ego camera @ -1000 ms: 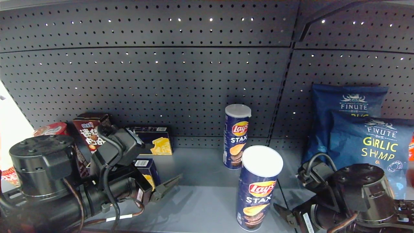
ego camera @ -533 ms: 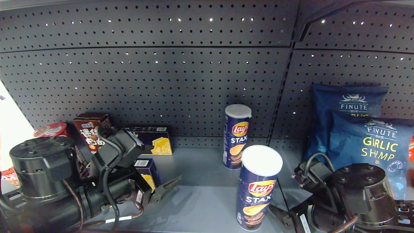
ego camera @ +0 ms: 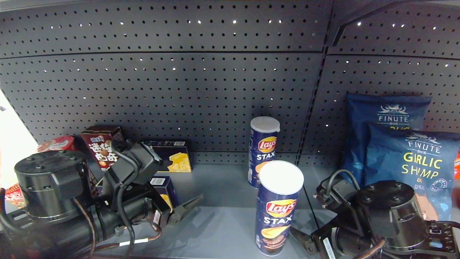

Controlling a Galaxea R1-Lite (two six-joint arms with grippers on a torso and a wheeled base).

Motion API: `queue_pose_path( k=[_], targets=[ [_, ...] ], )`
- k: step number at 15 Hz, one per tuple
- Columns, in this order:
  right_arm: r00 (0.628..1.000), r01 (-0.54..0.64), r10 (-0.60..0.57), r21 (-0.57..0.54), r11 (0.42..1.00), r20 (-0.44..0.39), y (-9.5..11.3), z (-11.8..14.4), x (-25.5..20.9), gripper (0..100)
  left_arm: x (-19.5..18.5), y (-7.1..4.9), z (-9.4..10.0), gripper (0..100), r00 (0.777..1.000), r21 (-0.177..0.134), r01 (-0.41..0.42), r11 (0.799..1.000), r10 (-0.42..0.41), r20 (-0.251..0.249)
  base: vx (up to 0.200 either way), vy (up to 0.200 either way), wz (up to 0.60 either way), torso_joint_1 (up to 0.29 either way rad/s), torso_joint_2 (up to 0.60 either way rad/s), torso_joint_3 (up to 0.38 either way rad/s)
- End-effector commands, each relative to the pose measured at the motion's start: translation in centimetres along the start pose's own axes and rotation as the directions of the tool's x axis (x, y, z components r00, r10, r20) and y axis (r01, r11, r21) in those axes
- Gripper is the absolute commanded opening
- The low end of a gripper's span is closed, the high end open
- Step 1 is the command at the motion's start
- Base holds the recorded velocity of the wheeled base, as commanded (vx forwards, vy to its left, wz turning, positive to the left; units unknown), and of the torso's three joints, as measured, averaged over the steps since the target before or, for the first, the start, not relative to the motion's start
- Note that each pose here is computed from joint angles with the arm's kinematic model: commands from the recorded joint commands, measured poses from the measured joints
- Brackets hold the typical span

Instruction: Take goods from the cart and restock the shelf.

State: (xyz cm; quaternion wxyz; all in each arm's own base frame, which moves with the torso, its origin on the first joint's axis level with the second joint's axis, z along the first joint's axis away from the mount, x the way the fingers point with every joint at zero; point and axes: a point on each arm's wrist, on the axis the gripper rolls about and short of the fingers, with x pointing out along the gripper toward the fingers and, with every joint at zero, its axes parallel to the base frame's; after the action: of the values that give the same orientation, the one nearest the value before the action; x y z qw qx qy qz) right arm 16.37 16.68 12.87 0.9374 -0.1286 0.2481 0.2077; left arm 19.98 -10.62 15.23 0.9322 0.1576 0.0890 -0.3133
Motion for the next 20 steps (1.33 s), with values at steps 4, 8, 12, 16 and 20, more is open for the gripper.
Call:
queue_pose_path(
  k=[4,8,12,16,20],
  targets=[
    [1.000,-0.009,0.009,-0.009,1.000,-0.004,0.6,0.2,0.7,100,0.2,0.0,0.0,100,1.000,0.000,0.001,1.000,-0.001,-0.001,0.000,0.000,0.00,0.000,0.00,0.000],
    [1.000,-0.011,0.011,-0.013,1.000,-0.011,0.7,0.1,0.9,100,0.7,0.2,0.3,100,1.000,0.001,0.000,1.000,0.000,0.004,0.000,0.000,0.00,0.000,0.00,0.000],
    [1.000,-0.015,0.015,-0.011,1.000,-0.002,0.9,0.4,1.1,100,0.7,0.2,0.4,100,1.000,0.001,-0.001,1.000,0.001,0.007,0.000,0.000,0.00,0.000,0.00,0.000],
    [1.000,-0.011,0.011,-0.008,1.000,-0.002,0.7,0.3,0.9,100,0.7,0.2,0.3,100,1.000,0.001,-0.001,1.000,0.001,0.005,0.000,0.000,0.00,0.000,0.00,0.000],
    [1.000,-0.005,0.005,-0.002,1.000,-0.001,0.1,-0.3,-0.1,100,0.7,0.1,0.1,100,1.000,0.016,0.003,1.000,-0.003,-0.007,0.000,0.000,0.00,0.000,0.00,0.000]
  ],
)
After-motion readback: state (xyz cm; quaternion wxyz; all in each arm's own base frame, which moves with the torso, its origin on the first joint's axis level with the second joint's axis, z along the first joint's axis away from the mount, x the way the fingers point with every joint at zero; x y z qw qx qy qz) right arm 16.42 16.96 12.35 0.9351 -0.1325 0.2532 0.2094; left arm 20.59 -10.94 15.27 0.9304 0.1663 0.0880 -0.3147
